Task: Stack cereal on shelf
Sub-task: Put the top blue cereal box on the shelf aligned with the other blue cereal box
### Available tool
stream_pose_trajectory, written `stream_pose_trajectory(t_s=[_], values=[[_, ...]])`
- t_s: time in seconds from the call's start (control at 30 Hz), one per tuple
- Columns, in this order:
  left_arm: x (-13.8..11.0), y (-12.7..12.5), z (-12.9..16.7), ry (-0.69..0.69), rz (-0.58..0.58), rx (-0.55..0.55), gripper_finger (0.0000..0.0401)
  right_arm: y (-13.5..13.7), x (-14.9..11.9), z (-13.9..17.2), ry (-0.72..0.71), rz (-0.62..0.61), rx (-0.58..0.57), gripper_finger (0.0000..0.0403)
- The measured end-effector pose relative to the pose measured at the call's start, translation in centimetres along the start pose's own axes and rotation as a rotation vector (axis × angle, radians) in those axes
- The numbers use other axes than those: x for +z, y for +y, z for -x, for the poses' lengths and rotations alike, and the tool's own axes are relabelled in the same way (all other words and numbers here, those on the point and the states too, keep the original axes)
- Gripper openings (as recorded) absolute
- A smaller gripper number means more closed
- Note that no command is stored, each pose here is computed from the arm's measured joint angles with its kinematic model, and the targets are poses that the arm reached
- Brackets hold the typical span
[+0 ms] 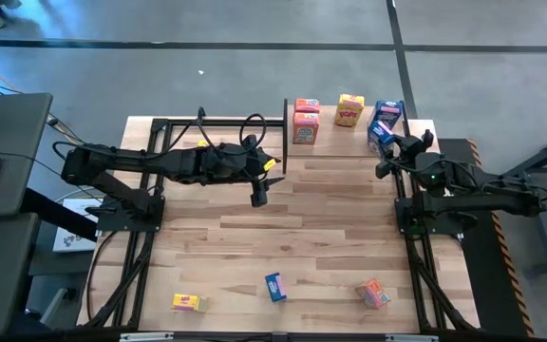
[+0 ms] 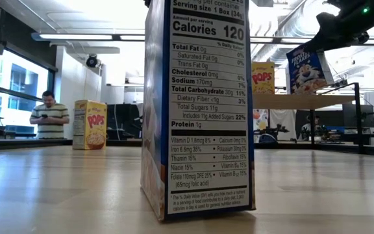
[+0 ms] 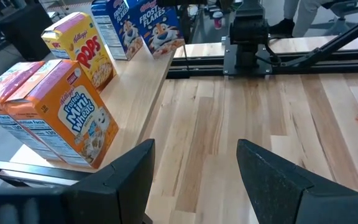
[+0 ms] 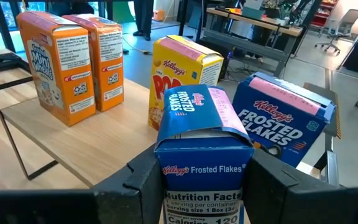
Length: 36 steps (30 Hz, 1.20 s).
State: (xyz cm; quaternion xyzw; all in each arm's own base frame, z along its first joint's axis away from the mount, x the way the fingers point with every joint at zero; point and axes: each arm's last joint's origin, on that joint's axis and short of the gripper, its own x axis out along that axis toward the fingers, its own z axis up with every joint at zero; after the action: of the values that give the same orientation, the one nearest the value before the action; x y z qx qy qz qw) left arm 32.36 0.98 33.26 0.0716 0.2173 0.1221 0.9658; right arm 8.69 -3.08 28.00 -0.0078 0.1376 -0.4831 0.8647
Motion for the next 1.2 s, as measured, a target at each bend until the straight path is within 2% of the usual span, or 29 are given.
stream_pose_trajectory(t_s=[0.23,0.5,0.87,1.2], values=[[0.0,0.0,0.0,0.0,0.002,0.0,0.0218,0.0,0.0,0.0,0.0,0.004,-0.001,0.0163],[0.02,0.0,-0.02,-0.003,-0.014,0.001,0.0218,-0.03,0.01,0.0,-0.002,-0.045,-0.008,0.0163],[0.06,0.0,-0.02,-0.005,-0.014,0.001,0.0218,-0.16,-0.21,0.01,0.012,-0.028,-0.037,0.0163],[0.06,0.0,-0.02,-0.005,-0.013,0.001,0.0218,-0.2,-0.2,0.01,0.009,-0.015,-0.052,0.0211]])
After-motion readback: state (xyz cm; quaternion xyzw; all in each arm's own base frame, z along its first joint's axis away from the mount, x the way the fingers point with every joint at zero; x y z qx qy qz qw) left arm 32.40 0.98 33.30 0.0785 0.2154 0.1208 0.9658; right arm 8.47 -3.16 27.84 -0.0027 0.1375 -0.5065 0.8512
